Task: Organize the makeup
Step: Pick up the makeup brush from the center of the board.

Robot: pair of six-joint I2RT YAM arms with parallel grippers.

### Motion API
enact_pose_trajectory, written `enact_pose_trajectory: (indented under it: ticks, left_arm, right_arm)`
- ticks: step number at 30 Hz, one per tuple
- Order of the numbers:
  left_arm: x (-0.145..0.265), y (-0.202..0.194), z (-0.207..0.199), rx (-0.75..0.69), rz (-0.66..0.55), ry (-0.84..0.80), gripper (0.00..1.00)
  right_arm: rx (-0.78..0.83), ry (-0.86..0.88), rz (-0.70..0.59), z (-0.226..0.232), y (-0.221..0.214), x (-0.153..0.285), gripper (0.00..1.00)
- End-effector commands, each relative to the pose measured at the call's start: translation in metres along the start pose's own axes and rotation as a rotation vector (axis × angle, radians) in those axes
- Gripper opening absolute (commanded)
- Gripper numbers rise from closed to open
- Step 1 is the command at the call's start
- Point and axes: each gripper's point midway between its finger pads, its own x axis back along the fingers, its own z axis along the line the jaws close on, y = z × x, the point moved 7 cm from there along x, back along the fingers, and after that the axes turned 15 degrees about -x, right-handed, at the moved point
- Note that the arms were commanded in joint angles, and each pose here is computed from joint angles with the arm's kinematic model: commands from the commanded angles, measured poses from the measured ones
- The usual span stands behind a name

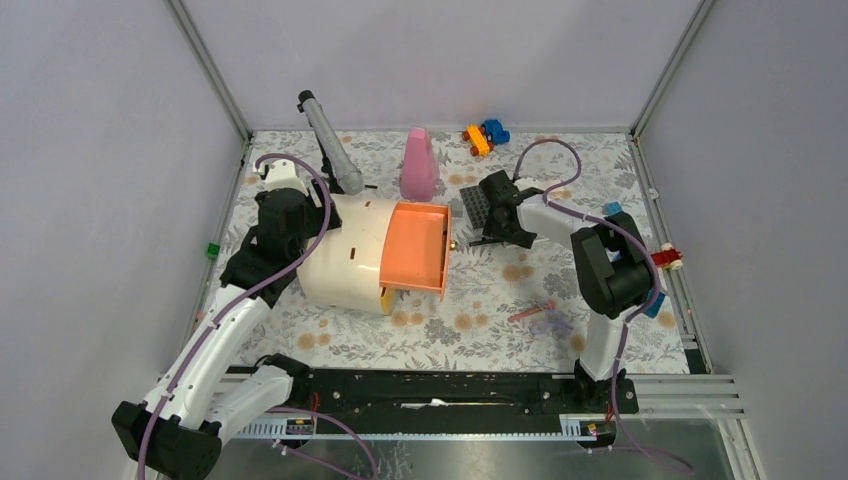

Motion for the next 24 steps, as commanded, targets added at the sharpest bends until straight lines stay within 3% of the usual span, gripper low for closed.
enact_pose_trajectory:
  ticks: [1, 6, 12, 19, 24]
  left_arm:
    - [-0.003, -0.009, -0.002, -0.029, 0.026, -0.02, 0.75]
    - [-0.003, -0.009, -0.002, -0.028, 0.026, -0.025, 0.75]
    - [-0.004, -0.009, -0.002, -0.03, 0.026, -0.022, 0.75]
    - [-0.003, -0.009, -0.002, -0.03, 0.026, -0.028, 0.75]
    - [-0.004, -0.009, -0.003, -0.03, 0.026, -0.03, 0.75]
  right_arm:
    - [-0.027, -0.054, -0.054, 0.0, 0.01, -0.001, 0.78]
    - [-0.038, -0.076, -0.074, -0.002, 0.012, -0.005, 0.83]
    - [-0.033, -0.097, -0.06, -0.004, 0.01, -0.015, 0.81]
    - [-0.021, -0.129, -0.04, -0.023, -0.002, -0.019, 0.73]
    - [-0.028, -0.114, -0.036, -0.039, -0.009, -0.007, 0.58]
